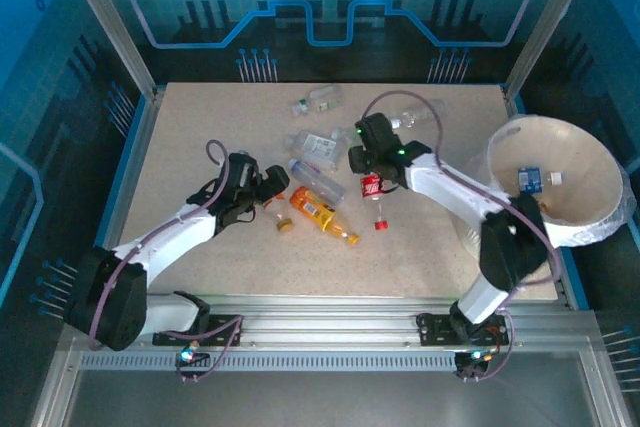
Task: Put the plastic bottles in the bin
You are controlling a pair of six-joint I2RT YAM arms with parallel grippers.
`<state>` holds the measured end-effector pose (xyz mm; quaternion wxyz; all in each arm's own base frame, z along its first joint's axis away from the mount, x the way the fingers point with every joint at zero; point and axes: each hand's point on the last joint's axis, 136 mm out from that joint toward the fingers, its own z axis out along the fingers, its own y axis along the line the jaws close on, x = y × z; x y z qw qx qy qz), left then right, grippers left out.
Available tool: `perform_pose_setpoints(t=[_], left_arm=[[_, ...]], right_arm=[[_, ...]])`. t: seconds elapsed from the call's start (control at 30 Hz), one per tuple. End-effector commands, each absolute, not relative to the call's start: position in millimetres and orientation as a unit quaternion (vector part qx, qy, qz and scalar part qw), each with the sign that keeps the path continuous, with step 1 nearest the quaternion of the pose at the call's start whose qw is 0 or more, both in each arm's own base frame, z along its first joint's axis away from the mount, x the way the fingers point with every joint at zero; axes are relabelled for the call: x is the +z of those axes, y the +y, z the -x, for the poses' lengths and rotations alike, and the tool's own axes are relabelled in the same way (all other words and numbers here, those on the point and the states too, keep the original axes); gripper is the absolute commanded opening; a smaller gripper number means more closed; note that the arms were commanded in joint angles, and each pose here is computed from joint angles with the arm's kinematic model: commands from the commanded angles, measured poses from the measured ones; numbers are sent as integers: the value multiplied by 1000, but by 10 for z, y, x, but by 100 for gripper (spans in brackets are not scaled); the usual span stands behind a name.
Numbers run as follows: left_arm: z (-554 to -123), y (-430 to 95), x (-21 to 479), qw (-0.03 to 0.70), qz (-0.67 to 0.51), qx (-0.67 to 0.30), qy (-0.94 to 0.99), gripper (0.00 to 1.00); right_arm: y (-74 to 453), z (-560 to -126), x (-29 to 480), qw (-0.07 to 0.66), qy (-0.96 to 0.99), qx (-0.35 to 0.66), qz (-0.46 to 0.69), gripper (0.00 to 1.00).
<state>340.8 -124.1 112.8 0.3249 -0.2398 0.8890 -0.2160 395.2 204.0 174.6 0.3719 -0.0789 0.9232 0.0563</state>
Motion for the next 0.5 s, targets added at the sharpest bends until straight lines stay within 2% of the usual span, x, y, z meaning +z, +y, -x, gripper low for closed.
perform_pose_setpoints(t=[0.0, 0.27, 0.47], left_arm=[[-3453, -1269, 1109, 324, 243, -229, 885, 99], [-3434, -1252, 1089, 318, 253, -226, 885, 99], [-3420, -1287, 1251, 322, 250, -244, 880, 99]], right_arm=[[2072, -3913, 2315, 444, 887, 77, 107, 46], [1936, -3667, 3366, 540, 825, 112, 121, 46], [1673, -3453, 4053, 598, 783, 136, 108, 46]])
